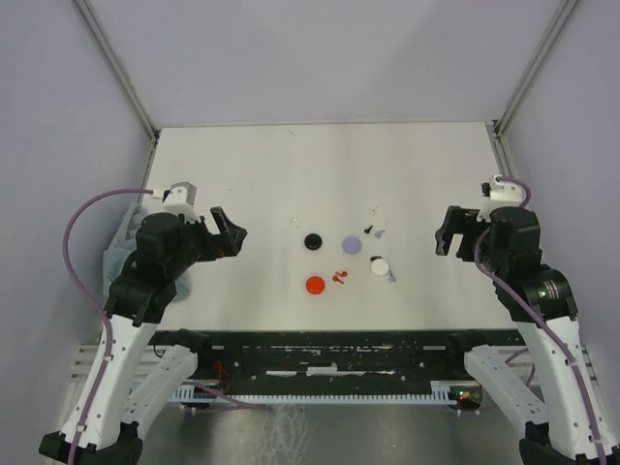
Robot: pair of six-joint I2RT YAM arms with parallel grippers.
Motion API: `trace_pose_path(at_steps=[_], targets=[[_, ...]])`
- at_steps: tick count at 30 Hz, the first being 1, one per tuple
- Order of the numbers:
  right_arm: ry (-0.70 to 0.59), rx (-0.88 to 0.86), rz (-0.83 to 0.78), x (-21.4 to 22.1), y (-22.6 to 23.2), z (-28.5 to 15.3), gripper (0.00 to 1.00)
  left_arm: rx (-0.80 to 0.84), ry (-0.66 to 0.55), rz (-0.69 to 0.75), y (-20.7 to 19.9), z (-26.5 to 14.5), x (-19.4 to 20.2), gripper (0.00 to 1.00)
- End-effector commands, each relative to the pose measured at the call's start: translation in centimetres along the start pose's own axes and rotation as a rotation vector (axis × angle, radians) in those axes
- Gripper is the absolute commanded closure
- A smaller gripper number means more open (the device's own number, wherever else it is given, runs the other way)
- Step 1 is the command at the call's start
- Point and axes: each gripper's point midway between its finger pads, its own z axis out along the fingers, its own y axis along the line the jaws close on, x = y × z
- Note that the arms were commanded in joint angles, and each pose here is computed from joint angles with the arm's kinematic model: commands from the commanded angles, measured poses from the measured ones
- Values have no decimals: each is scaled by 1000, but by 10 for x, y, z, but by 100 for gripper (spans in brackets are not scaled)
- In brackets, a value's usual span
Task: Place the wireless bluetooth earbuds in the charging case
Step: Pick up the charging case at the center of the board.
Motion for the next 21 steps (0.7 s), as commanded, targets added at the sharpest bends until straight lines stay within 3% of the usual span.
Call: trace_pose_path(at_steps=[1,13,21], targets=[[-31,-57,-33,-14,12,1,1,47,28,-57,-11,5,3,1],[42,-200,-93,6,35,17,1,117,209,-118,-27,26,41,1],[158,-279,-114,26,49,28,1,145,397,-67,-62,44,98,1]])
